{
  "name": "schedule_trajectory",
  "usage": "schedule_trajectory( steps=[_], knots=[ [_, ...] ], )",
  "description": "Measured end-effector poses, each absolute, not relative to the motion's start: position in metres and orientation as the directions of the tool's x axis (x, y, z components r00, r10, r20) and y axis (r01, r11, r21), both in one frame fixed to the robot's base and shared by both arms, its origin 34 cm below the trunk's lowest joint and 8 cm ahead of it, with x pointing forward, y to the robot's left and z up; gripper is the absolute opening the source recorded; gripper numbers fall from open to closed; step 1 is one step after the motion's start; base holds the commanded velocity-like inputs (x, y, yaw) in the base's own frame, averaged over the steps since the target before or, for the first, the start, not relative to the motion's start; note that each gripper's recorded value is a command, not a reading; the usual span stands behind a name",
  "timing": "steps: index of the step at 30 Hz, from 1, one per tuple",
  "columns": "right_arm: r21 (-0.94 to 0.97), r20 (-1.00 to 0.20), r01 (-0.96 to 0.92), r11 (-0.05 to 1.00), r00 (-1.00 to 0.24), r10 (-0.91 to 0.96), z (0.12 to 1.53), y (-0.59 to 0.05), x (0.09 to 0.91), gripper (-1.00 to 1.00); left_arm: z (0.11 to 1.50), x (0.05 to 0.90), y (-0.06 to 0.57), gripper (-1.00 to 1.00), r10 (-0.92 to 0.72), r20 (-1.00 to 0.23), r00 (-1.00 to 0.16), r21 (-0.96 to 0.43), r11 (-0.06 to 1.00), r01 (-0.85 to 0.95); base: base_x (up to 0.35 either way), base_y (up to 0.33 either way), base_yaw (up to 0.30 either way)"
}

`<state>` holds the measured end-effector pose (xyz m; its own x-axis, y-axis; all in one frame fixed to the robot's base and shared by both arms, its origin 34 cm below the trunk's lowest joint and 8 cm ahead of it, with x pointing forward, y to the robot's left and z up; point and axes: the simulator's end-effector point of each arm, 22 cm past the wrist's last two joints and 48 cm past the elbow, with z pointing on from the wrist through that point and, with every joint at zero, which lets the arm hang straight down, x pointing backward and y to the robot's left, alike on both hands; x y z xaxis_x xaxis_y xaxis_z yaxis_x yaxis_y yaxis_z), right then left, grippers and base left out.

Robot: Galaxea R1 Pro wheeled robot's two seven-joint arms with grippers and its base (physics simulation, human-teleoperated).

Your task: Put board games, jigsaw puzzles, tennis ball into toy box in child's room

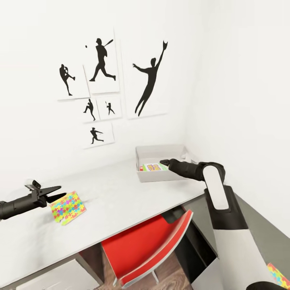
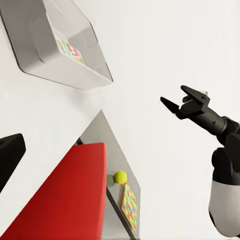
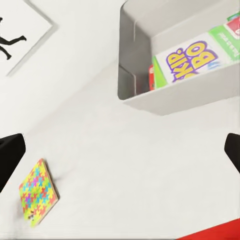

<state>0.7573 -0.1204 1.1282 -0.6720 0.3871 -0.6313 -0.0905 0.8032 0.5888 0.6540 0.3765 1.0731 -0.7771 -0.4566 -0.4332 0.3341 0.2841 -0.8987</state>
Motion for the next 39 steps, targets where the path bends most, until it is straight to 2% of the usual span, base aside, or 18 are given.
schedule_trajectory(
  steps=[6,19,39],
  knots=[
    [0.575,-0.651,-0.107,0.811,-0.661,0.374,1.140,-0.108,0.758,1.00,1.079,0.652,0.386,1.00,-0.459,-0.440,-0.772,-0.896,0.288,0.339,-0.226,0.151,0.060],
    [0.573,-0.656,-0.147,0.806,-0.672,0.343,1.142,-0.076,0.753,1.00,1.078,0.651,0.391,1.00,-0.461,-0.439,-0.771,-0.896,0.292,0.335,-0.246,0.079,0.246],
    [0.538,-0.648,-0.114,0.835,-0.689,0.324,1.125,-0.079,0.753,1.00,1.073,0.651,0.392,1.00,-0.462,-0.431,-0.776,-0.899,0.293,0.325,-0.001,0.011,0.272]
  ],
)
